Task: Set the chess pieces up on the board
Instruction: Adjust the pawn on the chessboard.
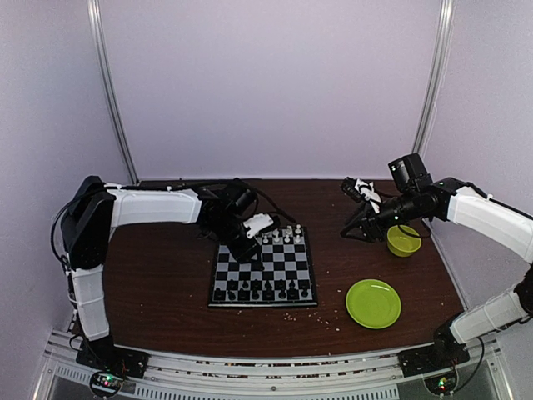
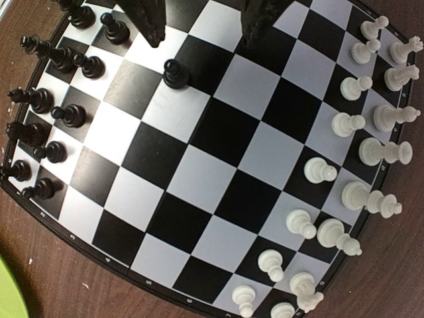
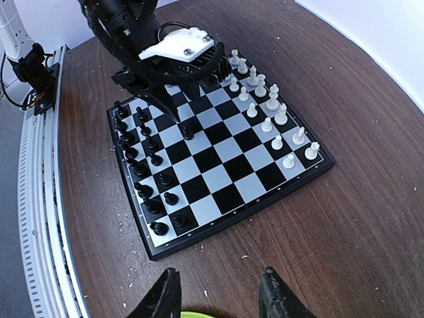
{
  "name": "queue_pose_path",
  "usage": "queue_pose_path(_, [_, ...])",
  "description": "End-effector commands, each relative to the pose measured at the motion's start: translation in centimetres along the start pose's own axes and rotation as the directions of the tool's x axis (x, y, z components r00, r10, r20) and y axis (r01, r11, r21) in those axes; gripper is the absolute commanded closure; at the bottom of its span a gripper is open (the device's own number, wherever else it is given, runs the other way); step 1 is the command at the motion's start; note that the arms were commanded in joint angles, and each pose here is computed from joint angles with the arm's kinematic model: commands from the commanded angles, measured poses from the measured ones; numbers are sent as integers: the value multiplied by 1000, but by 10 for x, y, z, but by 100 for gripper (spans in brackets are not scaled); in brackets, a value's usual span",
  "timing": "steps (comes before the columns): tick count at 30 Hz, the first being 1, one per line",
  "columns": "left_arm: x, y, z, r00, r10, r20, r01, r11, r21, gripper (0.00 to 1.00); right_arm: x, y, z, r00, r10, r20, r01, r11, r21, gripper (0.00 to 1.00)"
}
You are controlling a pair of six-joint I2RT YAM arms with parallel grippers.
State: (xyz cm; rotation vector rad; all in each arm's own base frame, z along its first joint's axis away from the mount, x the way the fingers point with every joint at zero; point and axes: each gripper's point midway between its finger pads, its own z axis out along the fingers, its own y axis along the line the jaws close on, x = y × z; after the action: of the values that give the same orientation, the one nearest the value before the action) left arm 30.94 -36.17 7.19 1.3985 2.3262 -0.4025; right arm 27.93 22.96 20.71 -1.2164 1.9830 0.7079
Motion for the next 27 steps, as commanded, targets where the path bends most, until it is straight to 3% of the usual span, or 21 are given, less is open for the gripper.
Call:
queue_pose_path(1, [-23, 3, 6, 998, -21, 66, 20, 1000, 14, 60, -7, -4, -2, 1000, -15, 7, 15, 1000, 6, 60])
queue_pose_path(16, [-21, -1, 26, 999, -22, 40, 19, 998, 64, 69, -4, -5, 0, 1000, -15, -4, 15, 1000, 0, 60])
queue_pose_path(27, [-50, -4, -21, 986, -3, 166, -3, 999, 37, 68, -3, -4, 2, 1000, -11, -9, 11, 1000, -6, 60])
